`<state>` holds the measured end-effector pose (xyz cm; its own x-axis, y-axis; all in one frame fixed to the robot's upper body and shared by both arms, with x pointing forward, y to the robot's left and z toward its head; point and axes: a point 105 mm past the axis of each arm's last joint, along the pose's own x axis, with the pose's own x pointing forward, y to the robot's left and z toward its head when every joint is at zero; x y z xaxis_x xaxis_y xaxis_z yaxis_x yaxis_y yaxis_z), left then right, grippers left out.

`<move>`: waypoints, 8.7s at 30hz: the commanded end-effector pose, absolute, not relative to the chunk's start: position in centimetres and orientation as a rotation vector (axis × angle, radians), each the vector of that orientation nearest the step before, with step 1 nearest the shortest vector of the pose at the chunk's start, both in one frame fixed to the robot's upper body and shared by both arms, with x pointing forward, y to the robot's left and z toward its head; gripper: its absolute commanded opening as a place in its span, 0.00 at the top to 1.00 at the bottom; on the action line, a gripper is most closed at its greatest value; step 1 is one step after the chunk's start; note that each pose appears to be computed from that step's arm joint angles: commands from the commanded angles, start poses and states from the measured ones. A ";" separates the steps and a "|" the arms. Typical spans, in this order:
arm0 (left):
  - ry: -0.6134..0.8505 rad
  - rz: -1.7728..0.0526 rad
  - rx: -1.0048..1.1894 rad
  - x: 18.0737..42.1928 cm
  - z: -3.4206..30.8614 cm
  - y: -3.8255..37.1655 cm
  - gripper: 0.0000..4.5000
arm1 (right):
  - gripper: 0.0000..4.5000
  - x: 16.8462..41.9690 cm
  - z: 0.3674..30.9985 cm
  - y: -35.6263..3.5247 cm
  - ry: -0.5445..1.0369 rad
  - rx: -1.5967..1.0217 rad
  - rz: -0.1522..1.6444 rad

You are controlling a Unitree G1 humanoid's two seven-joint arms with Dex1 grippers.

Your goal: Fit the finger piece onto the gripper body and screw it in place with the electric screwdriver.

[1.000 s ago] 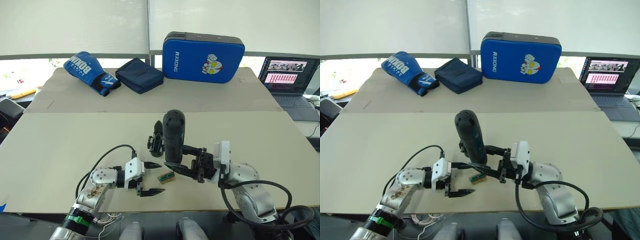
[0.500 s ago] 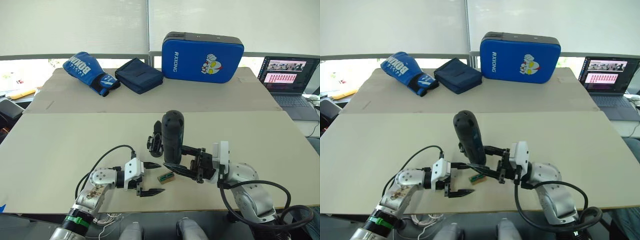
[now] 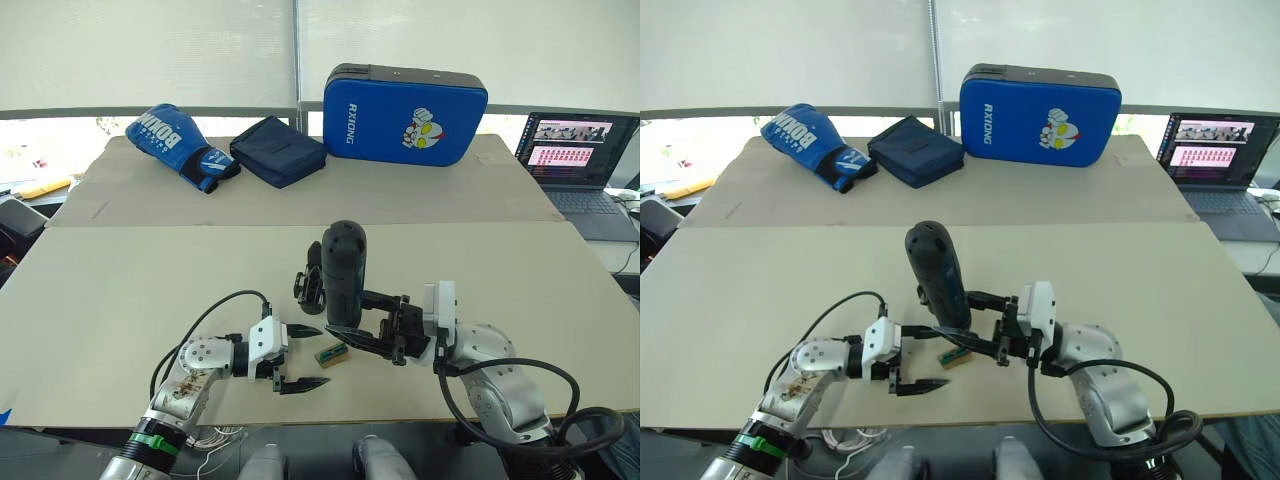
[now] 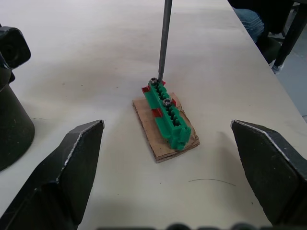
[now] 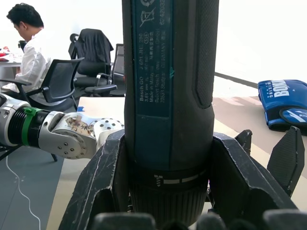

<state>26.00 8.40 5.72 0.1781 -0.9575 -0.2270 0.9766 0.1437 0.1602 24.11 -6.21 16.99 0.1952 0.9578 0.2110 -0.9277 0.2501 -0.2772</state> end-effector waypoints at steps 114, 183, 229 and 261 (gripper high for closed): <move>0.138 -1.401 0.267 25.3 3.8 8.7 0.00 | 0.58 24.1 18.7 -6.5 -0.437 -0.072 1.312; -0.095 -1.096 0.054 30.2 14.0 16.8 0.00 | 0.58 29.6 28.6 -2.9 -0.612 0.029 1.283; -0.055 -1.139 0.093 30.6 11.4 15.0 0.00 | 0.58 29.9 26.4 -0.5 -0.535 0.052 1.351; -0.049 -1.148 0.092 30.4 11.4 14.4 0.00 | 0.58 29.7 26.1 -1.3 -0.537 0.047 1.346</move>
